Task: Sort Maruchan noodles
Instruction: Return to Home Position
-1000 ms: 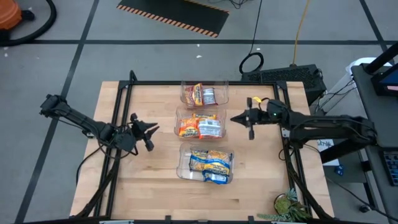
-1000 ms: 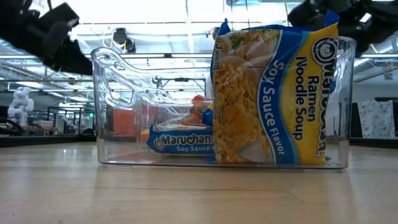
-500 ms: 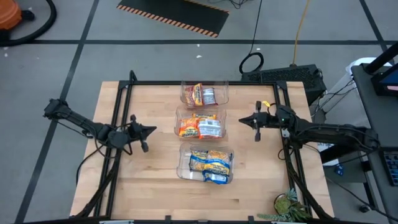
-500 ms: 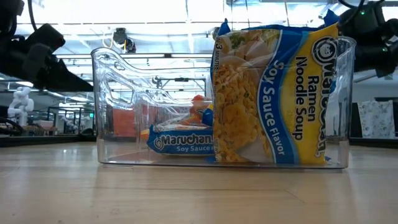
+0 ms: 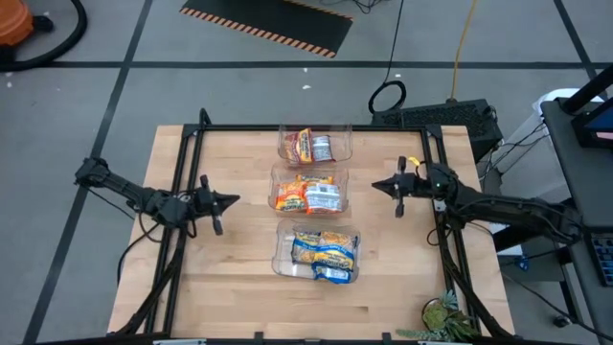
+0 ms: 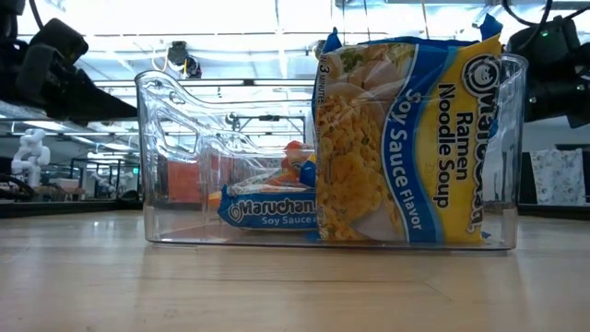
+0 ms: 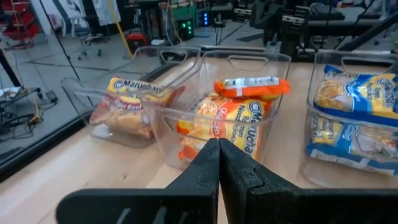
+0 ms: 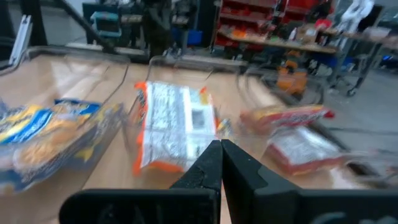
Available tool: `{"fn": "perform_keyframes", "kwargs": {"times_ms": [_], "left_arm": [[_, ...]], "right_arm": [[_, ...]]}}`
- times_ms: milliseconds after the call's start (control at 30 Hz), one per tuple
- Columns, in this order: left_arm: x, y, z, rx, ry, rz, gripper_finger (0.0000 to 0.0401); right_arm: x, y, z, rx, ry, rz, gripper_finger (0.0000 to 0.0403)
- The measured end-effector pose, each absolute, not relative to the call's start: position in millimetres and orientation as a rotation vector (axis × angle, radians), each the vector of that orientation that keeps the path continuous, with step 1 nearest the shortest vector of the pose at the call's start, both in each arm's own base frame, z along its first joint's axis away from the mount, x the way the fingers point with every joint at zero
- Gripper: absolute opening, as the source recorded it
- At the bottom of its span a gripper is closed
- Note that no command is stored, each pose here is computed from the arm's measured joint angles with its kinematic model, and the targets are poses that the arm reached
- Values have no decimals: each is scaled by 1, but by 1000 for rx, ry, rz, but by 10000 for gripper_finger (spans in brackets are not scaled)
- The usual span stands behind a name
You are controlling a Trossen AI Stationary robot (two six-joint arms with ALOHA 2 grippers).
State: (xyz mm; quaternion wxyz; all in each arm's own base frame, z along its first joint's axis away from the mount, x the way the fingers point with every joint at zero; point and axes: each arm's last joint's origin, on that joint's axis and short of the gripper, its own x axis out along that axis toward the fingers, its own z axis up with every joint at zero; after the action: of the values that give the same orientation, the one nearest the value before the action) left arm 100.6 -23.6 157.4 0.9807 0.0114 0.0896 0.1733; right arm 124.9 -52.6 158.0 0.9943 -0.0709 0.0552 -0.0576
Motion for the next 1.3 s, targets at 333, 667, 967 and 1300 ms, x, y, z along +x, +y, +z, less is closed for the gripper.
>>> {"fn": "perform_keyframes", "kwargs": {"times_ms": [333, 667, 967, 1300], "left_arm": [[99, -23, 159, 32, 166, 346, 5], [99, -23, 159, 66, 172, 358, 5], [99, -22, 160, 66, 166, 392, 5], [90, -19, 171, 65, 57, 339, 5]], "right_arm": [[118, -54, 167, -137, 42, -160, 1], [113, -52, 175, -67, -38, -189, 1], [107, -42, 172, -17, -3, -177, 0], [100, -35, 170, -3, 2, -145, 0]]}}
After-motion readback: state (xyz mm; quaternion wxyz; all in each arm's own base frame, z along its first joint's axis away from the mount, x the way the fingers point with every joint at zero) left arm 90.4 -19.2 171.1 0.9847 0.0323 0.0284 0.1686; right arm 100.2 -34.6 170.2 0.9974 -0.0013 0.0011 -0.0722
